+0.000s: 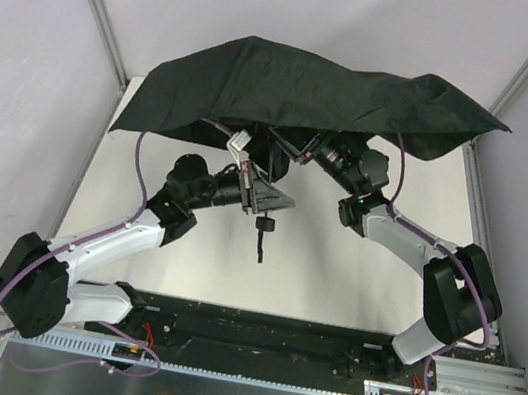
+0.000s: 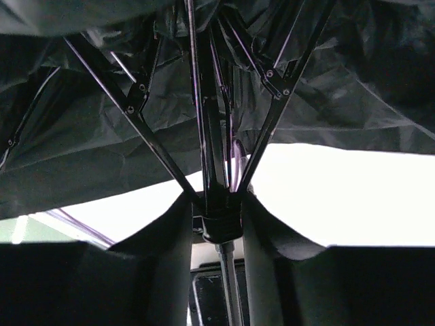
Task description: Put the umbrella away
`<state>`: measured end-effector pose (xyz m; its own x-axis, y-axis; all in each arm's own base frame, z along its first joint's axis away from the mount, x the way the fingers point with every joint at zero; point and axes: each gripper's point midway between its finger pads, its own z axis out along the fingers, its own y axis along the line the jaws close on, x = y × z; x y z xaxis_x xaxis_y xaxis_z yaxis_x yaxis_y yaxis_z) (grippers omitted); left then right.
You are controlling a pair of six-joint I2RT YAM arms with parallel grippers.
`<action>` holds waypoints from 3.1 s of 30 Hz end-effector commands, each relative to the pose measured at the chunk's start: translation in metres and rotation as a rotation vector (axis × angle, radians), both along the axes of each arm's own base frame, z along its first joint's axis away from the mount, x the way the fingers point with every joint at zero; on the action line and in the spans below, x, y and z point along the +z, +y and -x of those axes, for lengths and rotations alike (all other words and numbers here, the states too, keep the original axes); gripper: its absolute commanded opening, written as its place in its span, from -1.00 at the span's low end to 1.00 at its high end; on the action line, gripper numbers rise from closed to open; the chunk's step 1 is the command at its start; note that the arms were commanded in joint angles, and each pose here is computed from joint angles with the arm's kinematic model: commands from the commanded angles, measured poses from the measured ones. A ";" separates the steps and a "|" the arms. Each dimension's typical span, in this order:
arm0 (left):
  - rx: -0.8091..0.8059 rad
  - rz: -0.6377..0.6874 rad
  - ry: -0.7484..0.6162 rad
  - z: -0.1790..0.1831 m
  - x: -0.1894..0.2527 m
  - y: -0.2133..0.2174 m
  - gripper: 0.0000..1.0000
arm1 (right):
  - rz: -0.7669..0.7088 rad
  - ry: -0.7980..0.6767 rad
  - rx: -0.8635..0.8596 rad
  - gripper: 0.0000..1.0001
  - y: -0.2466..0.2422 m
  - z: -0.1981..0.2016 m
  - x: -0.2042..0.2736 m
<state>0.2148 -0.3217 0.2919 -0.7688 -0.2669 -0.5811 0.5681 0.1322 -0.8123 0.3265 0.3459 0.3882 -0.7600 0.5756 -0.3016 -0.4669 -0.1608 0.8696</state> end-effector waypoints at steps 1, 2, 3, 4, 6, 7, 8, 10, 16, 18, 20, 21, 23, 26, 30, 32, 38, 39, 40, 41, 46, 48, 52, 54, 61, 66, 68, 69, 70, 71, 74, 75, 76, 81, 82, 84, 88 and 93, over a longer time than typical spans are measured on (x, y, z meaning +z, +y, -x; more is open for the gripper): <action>-0.030 0.069 -0.145 0.006 0.034 0.000 -1.00 | 0.004 -0.139 0.018 -0.57 0.000 0.006 0.025; -0.022 0.070 -0.146 0.005 0.036 0.002 -1.00 | 0.022 -0.148 0.019 -0.75 0.001 0.007 0.022; -0.011 0.070 -0.146 0.002 0.037 0.004 -1.00 | 0.044 -0.157 0.024 -0.88 0.003 0.008 0.018; 0.001 0.070 -0.144 -0.001 0.038 0.006 -1.00 | 0.066 -0.170 0.034 -0.94 0.004 0.011 0.015; 0.028 0.071 -0.146 -0.009 0.040 0.012 -1.00 | 0.107 -0.199 0.045 -0.98 0.009 0.022 0.008; 0.039 0.071 -0.150 -0.013 0.042 0.015 -1.00 | 0.120 -0.203 0.040 -0.99 0.012 0.029 0.006; 0.049 0.070 -0.152 -0.017 0.043 0.018 -1.00 | 0.133 -0.190 0.033 -1.00 0.017 0.037 0.003; 0.060 0.072 -0.158 -0.024 0.047 0.023 -1.00 | 0.145 -0.163 0.008 -1.00 0.023 0.048 -0.003; 0.063 0.088 -0.190 -0.026 0.062 0.027 -1.00 | 0.129 -0.113 -0.029 -1.00 0.018 0.058 -0.020; 0.060 0.085 -0.185 -0.025 0.060 0.027 -1.00 | 0.119 -0.113 -0.044 -1.00 0.014 0.054 -0.021; 0.057 0.077 -0.168 -0.023 0.052 0.026 -1.00 | 0.090 -0.123 -0.060 -1.00 0.008 0.045 -0.018; 0.053 0.073 -0.158 -0.021 0.047 0.025 -0.99 | 0.068 -0.140 -0.072 -1.00 0.004 0.040 -0.015; 0.039 0.064 -0.141 -0.014 0.038 0.023 -0.66 | 0.028 -0.169 -0.100 -1.00 -0.009 0.024 -0.008; 0.030 0.044 -0.105 -0.001 0.016 0.023 0.13 | -0.014 -0.232 -0.120 -1.00 -0.024 0.006 0.002; 0.012 0.009 -0.072 0.020 -0.018 0.032 0.83 | -0.010 -0.382 -0.173 -1.00 -0.045 -0.013 0.011; -0.042 -0.010 -0.073 0.037 -0.032 0.035 0.95 | 0.007 -0.450 -0.184 -1.00 -0.055 -0.023 0.013; -0.190 -0.010 -0.214 0.096 -0.036 0.058 0.57 | 0.099 -0.655 -0.182 -1.00 -0.088 -0.045 0.004; -0.210 -0.004 -0.250 0.106 -0.030 0.062 0.56 | 0.126 -0.682 -0.188 -1.00 -0.094 -0.049 0.001; -0.234 0.005 -0.293 0.116 -0.021 0.067 0.57 | 0.149 -0.702 -0.189 -1.00 -0.100 -0.051 -0.001; -0.256 0.016 -0.344 0.127 -0.010 0.072 0.60 | 0.169 -0.718 -0.187 -1.00 -0.105 -0.053 -0.004; -0.218 -0.002 -0.693 0.159 0.064 0.099 0.80 | 0.282 -0.873 -0.119 -1.00 -0.109 -0.039 -0.017; -0.041 -0.061 -0.801 0.144 0.100 0.112 0.82 | 0.314 -0.937 -0.100 -1.00 -0.107 -0.035 -0.023; 0.448 -0.152 -0.722 0.078 0.162 0.151 0.95 | 0.376 -1.074 -0.031 -1.00 -0.098 -0.021 -0.036; 0.633 -0.177 -0.603 0.046 0.175 0.168 0.98 | 0.393 -1.108 0.013 -1.00 -0.095 -0.013 -0.041; 0.631 -0.193 -0.429 -0.009 0.181 0.143 0.99 | 0.390 -1.118 0.172 -1.00 -0.078 0.021 -0.051; 0.529 -0.188 -0.326 -0.033 0.164 0.124 0.99 | 0.350 -1.141 0.234 -1.00 -0.060 0.047 -0.044; 0.482 -0.191 -0.299 -0.038 0.155 0.116 0.99 | 0.337 -1.143 0.234 -1.00 -0.057 0.051 -0.041; 0.453 -0.195 -0.283 -0.039 0.148 0.112 0.99 | 0.331 -1.141 0.229 -1.00 -0.056 0.052 -0.040; 0.424 -0.198 -0.265 -0.040 0.141 0.107 0.99 | 0.326 -1.140 0.224 -1.00 -0.055 0.051 -0.039; 0.395 -0.196 -0.258 -0.040 0.135 0.102 0.99 | 0.322 -1.140 0.220 -1.00 -0.054 0.052 -0.038; 0.313 -0.177 -0.257 -0.036 0.122 0.089 0.99 | 0.317 -1.130 0.224 -1.00 -0.051 0.051 -0.040; 0.292 -0.170 -0.269 -0.034 0.120 0.085 0.99 | 0.316 -1.124 0.228 -1.00 -0.050 0.051 -0.042; 0.279 -0.168 -0.280 -0.033 0.118 0.081 0.99 | 0.317 -1.119 0.233 -1.00 -0.049 0.050 -0.044; 0.258 -0.213 -0.296 -0.044 0.101 0.062 0.99 | 0.314 -1.131 0.258 -1.00 -0.046 0.057 -0.045; 0.254 -0.222 -0.286 -0.049 0.096 0.058 0.99 | 0.313 -1.134 0.266 -1.00 -0.045 0.059 -0.045; 0.265 -0.244 -0.270 -0.062 0.089 0.053 0.99 | 0.311 -1.137 0.289 -1.00 -0.043 0.065 -0.045; 0.341 -0.265 -0.248 -0.088 0.089 0.050 0.62 | 0.305 -1.113 0.341 -1.00 -0.036 0.073 -0.052; 0.378 -0.243 -0.221 -0.101 0.098 0.041 -0.69 | 0.290 -1.092 0.364 -1.00 -0.029 0.078 -0.054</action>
<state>0.3037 -0.2727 0.3651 -0.5500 -0.2939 -0.7817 0.5862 0.5308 -0.6120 0.2827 0.3105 0.2916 -0.4515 0.0554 -0.8906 -0.8777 -0.2071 0.4321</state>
